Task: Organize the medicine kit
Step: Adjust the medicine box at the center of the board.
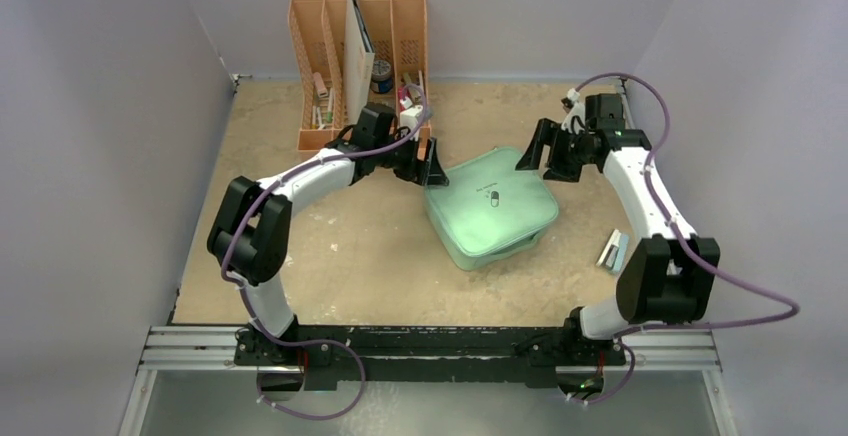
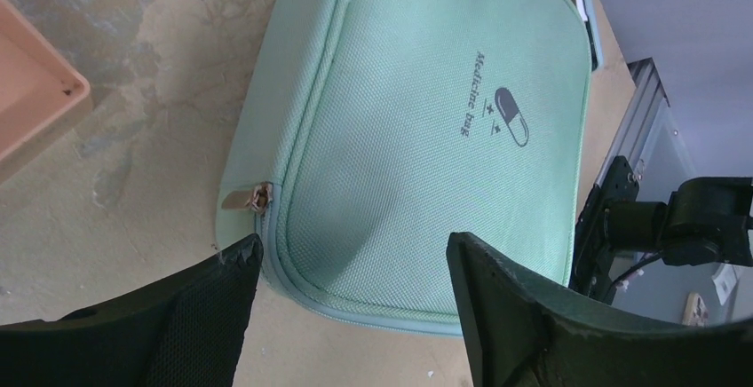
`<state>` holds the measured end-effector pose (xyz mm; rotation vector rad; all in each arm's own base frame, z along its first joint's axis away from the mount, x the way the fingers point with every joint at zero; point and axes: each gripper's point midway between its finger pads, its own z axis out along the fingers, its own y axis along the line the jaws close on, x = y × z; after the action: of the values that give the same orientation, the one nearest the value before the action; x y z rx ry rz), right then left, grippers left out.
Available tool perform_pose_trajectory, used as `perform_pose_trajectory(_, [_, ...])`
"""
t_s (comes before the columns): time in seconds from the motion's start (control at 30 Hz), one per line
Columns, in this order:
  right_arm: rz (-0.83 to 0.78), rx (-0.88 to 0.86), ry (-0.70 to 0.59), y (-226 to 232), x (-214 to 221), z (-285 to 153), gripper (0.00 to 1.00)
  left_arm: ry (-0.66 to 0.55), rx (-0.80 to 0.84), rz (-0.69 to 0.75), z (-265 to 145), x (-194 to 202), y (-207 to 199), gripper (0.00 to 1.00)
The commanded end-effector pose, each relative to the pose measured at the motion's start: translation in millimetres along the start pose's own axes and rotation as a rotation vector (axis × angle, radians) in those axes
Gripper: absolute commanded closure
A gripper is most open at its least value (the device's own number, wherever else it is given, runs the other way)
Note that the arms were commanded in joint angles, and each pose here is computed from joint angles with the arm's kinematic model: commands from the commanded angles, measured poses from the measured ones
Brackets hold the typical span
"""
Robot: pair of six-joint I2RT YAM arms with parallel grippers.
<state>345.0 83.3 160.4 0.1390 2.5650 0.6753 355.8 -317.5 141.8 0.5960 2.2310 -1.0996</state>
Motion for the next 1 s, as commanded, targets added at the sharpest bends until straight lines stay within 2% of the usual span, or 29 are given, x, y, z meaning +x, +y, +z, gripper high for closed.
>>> perform_pose_trajectory(0.0, [0.180, 0.052, -0.074, 8, 9, -28, 0.21, 0.010, 0.062, 0.020, 2, 9, -8, 0.26])
perform_pose_trajectory(0.27, [0.336, 0.177, -0.101, -16, 68, -44, 0.24, 0.053, 0.086, -0.022, -3, 25, -25, 0.32])
perform_pose_trajectory(0.47, [0.415, 0.238, -0.152, -31, 90, -48, 0.33, 0.086, 0.113, -0.034, -10, 45, -42, 0.34])
perform_pose_trajectory(0.57, [0.455, 0.292, -0.181, -41, 98, -53, 0.33, 0.106, 0.126, -0.026, -11, 61, -54, 0.34])
perform_pose_trajectory(0.73, [0.443, 0.298, -0.198, -48, 105, -48, 0.33, 0.088, 0.165, -0.036, -19, 71, -77, 0.35])
perform_pose_trajectory(0.97, [0.414, 0.348, -0.117, -60, 115, -36, 0.37, 0.092, 0.221, -0.041, -27, 96, -115, 0.35])
